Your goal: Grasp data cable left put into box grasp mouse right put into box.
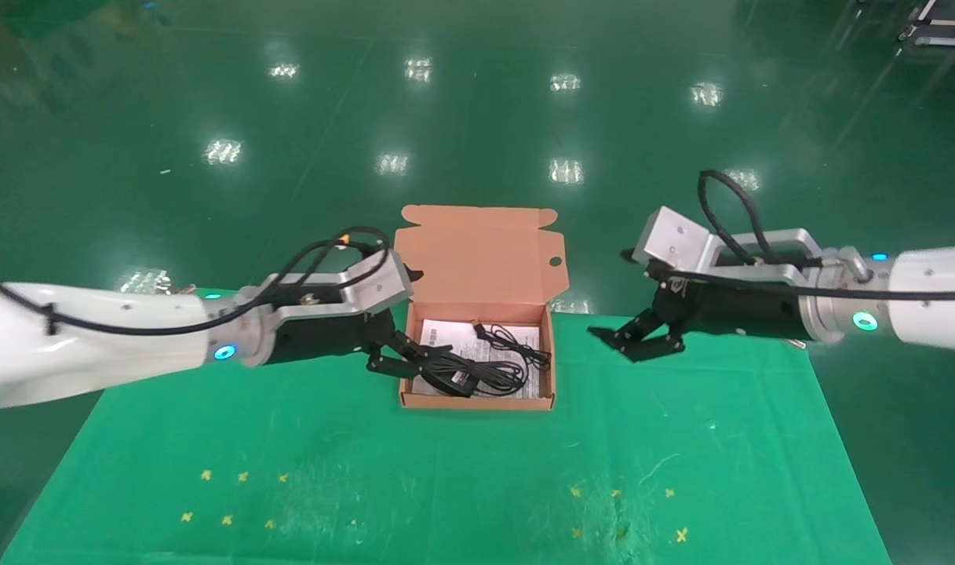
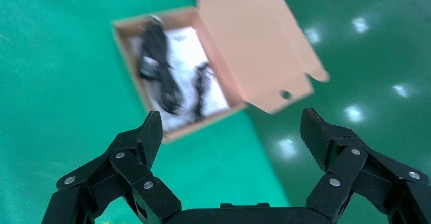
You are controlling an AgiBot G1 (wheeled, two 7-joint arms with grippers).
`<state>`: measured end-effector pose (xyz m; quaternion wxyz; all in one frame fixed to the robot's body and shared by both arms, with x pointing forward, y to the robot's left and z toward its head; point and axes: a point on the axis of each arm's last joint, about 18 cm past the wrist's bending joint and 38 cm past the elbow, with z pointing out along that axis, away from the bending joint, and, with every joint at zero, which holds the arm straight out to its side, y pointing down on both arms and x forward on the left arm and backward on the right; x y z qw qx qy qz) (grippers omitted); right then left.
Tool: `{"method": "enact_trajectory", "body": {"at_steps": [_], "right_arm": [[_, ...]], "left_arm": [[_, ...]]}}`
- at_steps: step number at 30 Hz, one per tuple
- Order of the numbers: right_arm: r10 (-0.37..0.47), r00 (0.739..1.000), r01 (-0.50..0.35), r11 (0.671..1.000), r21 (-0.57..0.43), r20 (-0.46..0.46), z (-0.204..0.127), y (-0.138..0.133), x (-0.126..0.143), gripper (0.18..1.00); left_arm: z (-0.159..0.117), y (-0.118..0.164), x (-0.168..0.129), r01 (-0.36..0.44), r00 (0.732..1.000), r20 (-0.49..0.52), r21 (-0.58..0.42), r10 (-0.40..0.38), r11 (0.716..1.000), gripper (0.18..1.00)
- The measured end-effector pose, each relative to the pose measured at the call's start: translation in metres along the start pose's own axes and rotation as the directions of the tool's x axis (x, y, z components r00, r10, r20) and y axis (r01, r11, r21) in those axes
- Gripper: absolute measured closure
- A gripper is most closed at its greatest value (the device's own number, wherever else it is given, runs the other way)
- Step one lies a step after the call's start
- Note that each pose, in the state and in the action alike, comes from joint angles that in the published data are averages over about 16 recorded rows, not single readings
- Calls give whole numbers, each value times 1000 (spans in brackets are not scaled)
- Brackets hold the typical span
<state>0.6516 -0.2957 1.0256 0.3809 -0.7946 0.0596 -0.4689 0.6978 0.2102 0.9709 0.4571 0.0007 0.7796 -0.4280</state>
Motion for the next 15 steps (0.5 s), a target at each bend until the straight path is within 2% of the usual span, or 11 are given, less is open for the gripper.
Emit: {"method": "enact_trajectory", "body": {"at_steps": [8,15], "right_arm": [[80,990,-93,989,111,115,-14,2,-30,178],[103,981,-129,979,159,163,-22,1,-43,178]], "left_arm": [[-37,1,16,126,990,-72,111,-119,986,184],[-55,-1,22,171,982,-106,157,-155,973,184]]}}
